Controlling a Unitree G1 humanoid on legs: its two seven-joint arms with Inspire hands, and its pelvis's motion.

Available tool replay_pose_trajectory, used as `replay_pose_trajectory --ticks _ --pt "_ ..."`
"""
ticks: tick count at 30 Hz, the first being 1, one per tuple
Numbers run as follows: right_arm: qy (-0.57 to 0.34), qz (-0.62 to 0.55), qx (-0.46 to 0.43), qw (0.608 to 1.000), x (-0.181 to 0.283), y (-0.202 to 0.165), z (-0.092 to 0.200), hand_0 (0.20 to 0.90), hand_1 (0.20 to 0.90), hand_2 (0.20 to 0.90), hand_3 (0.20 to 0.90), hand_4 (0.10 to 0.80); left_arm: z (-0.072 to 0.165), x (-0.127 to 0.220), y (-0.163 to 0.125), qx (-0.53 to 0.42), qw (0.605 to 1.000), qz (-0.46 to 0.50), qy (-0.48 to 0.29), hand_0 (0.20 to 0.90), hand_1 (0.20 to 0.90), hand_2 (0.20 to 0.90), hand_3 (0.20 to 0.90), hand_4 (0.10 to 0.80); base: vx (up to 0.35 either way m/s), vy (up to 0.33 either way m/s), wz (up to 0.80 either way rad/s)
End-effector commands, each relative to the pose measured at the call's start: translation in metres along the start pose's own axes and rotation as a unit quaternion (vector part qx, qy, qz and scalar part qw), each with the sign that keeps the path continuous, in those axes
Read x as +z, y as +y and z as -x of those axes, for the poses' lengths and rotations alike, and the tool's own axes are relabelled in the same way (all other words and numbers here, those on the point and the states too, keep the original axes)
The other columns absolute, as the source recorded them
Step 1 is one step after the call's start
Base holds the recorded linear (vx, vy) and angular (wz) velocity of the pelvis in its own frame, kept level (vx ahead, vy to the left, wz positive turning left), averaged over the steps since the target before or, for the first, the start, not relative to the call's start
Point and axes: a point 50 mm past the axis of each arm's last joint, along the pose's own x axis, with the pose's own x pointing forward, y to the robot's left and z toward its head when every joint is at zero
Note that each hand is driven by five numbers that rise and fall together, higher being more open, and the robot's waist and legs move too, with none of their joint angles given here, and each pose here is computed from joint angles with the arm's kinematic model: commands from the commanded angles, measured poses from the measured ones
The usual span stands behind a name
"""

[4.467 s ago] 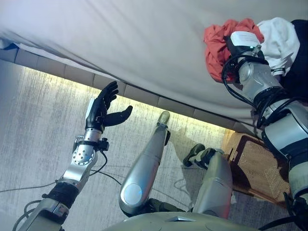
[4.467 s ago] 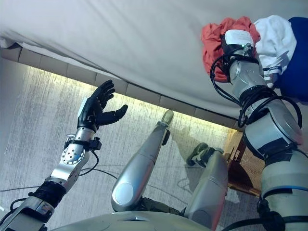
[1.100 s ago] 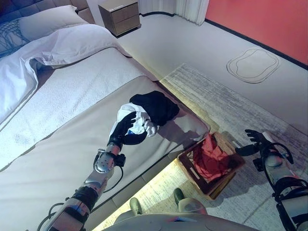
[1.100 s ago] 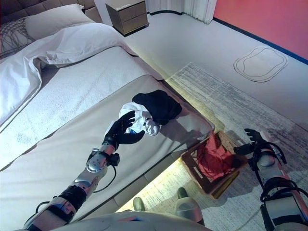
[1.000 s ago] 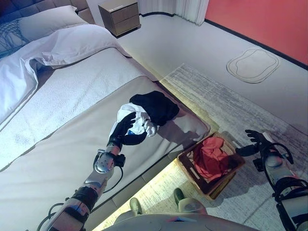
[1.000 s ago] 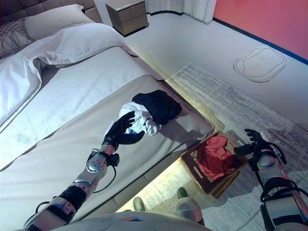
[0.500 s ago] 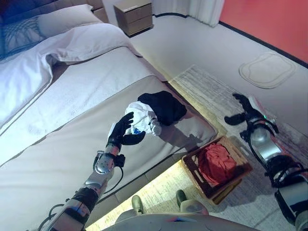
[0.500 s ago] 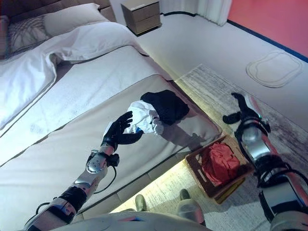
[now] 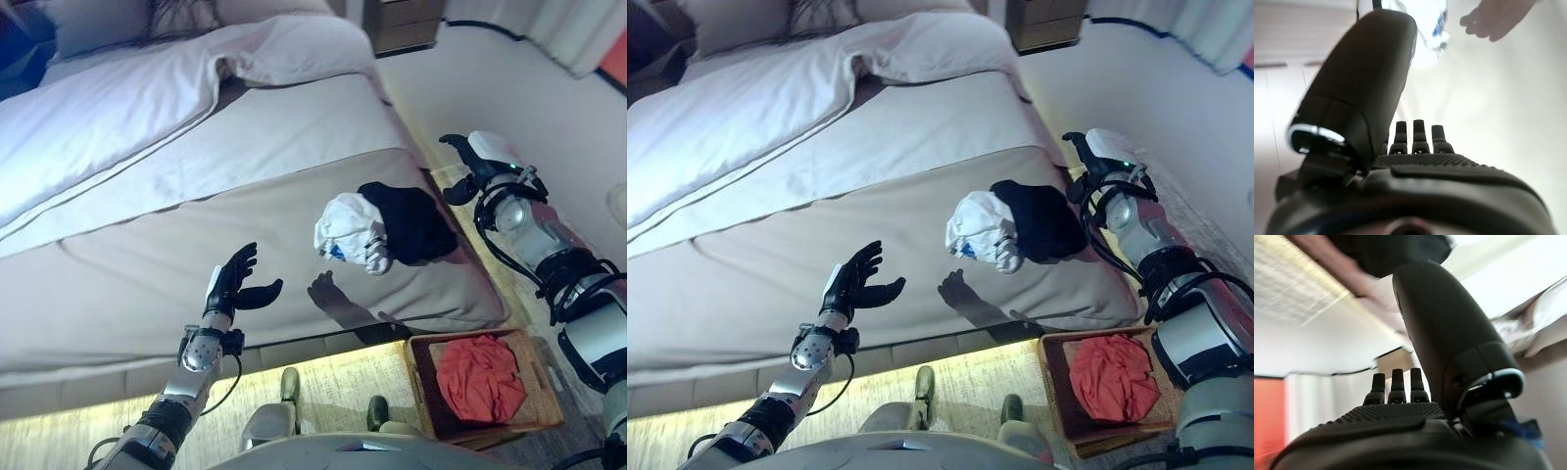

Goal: Pick up the clothes from the bed and place them into the basket

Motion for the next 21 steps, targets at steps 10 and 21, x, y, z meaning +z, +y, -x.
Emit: replay_pose_trajectory --ticks 10,21 --pt "-0.001 0.059 -0.079 0.995 0.03 -0.082 -0.026 0.9 0.9 0.9 0.9 0.8 -0.016 0.086 0.011 -0.027 0.976 0.008 -0.214 0.9 0.9 0.9 0.9 0.8 -0.026 0.046 0.32" --pt "0.056 0.051 -0.098 0.992 0.031 -0.097 -0.032 0.9 0.9 0.9 0.9 0.8 -0.014 0.122 0.01 -0.039 0.957 0.053 -0.283 0.9 0.9 0.9 0.9 0.8 -0.033 0.01 0.18"
